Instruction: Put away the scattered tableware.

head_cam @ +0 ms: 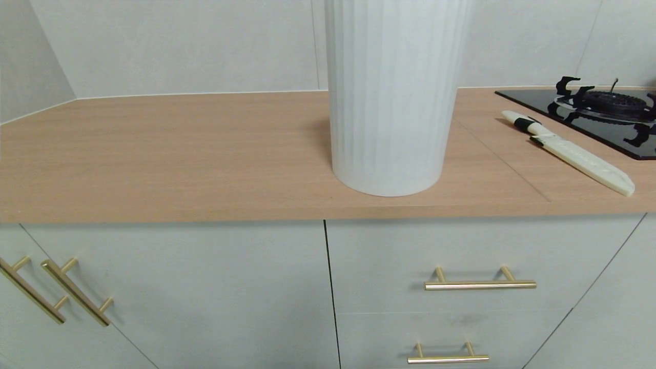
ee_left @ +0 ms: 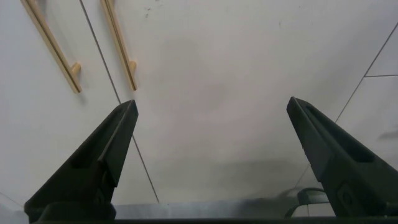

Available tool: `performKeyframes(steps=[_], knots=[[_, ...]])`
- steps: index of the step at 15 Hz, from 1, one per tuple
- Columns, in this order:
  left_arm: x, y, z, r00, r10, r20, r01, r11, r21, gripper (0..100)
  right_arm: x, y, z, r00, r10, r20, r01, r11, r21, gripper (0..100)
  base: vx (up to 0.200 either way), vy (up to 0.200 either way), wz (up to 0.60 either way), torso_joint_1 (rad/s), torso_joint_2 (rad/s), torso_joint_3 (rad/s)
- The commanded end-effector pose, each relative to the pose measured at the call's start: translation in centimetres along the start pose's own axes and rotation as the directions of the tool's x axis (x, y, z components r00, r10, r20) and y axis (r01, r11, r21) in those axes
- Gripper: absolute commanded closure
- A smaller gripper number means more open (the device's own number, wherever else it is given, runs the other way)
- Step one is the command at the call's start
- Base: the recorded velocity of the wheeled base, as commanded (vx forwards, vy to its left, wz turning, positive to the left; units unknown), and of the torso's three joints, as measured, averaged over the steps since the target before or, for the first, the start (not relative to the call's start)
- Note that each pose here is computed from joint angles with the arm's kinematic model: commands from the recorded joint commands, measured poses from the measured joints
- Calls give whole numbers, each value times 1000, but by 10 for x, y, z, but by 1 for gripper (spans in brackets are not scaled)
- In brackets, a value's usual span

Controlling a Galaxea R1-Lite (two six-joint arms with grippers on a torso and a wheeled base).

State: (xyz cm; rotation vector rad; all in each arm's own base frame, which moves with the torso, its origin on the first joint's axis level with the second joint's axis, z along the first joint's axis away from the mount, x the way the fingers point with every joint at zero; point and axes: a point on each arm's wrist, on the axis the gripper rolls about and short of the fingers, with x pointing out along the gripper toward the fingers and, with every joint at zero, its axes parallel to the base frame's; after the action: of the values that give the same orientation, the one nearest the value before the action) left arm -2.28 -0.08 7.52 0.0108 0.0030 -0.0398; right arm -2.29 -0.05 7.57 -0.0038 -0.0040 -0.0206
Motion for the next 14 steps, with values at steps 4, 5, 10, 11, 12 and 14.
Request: performKeyframes(steps=[4,5,10,11,12,14], knots=[[0,0,0,1000,0,0,0,1000,0,0,0,0,0,1000,1,-1,-1,1000,-2,0,0,0,0,99,-228,-203],[0,0,0,1000,0,0,0,1000,0,0,0,0,0,1000,1,-1,-1,1000,-2,0,0,0,0,154,-378,-281],[0,0,0,1000,0,0,0,1000,0,0,0,0,0,1000,1,-1,-1,1000,-2,0,0,0,0,141,-518,-274],[0,0,0,1000,0,0,0,1000,0,0,0,0,0,1000,1,-1,-1,1000,-2,0,0,0,0,290,-466,-281],[0,0,0,1000,1,0,-1,1000,0,0,0,0,0,1000,1,-1,-1,1000,-2,0,0,0,0,246,-461,-271],[0,0,0,1000,0,0,0,1000,0,0,0,0,0,1000,1,-1,-1,1000,-2,0,0,0,0,222,-464,-264]])
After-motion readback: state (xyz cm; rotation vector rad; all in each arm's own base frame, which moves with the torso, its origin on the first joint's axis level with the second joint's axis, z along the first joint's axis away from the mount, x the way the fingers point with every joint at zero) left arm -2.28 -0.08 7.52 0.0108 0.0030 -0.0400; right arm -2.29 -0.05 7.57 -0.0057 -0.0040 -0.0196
